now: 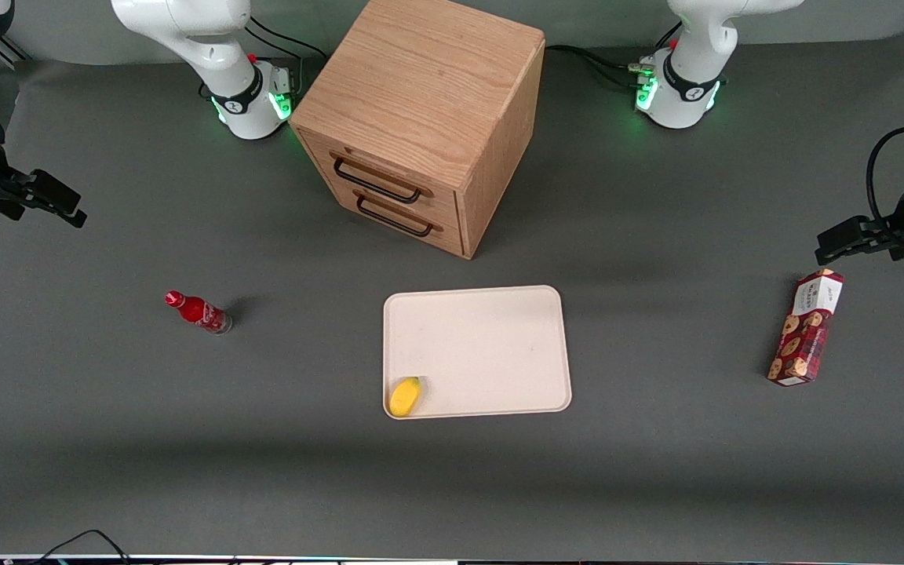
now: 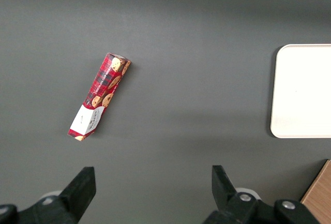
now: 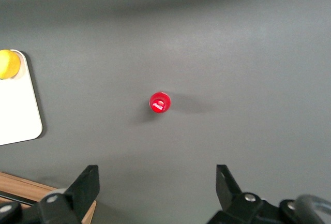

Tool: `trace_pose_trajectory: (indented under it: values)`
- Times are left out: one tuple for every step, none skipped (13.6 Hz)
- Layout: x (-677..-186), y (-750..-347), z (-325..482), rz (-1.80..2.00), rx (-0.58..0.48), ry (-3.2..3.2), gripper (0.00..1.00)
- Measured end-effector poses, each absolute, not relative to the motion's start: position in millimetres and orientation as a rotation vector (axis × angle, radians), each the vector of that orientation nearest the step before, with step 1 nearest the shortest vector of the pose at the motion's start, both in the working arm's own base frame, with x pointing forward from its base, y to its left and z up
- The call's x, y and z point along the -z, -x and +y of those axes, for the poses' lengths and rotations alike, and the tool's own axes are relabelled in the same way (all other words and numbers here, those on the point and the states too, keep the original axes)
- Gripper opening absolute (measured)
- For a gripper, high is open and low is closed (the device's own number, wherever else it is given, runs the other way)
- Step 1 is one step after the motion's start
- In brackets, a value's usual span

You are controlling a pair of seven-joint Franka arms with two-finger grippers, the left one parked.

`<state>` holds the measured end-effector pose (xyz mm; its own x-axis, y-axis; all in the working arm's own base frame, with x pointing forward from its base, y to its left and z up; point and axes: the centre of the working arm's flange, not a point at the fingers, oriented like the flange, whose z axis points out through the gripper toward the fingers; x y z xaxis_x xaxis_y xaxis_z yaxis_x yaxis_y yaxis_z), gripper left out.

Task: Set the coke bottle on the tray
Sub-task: 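Move the right gripper down toward the red Coca-Cola bottle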

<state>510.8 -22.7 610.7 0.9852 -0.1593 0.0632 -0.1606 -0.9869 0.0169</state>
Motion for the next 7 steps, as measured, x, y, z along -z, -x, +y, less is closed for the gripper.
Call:
trace_pose_trajectory:
  values:
    - [-609.2,-511.6,-22.0,-0.248,-0.092,-3.108,1.00]
    - [-607.8,-512.3,-21.6,-0.247,-0.087,-3.109,1.00]
    - [-606.0,-513.2,-21.1,-0.245,-0.082,-3.109,1.00]
    - [-603.0,-514.7,-20.2,-0.242,-0.073,-3.109,1.00]
    - [-598.1,-517.4,-17.9,-0.235,-0.058,-3.109,1.00]
    - [-590.1,-522.0,-14.2,-0.223,-0.036,-3.110,1.00]
    - [-577.2,-529.4,-10.6,-0.212,-0.004,-3.110,1.00]
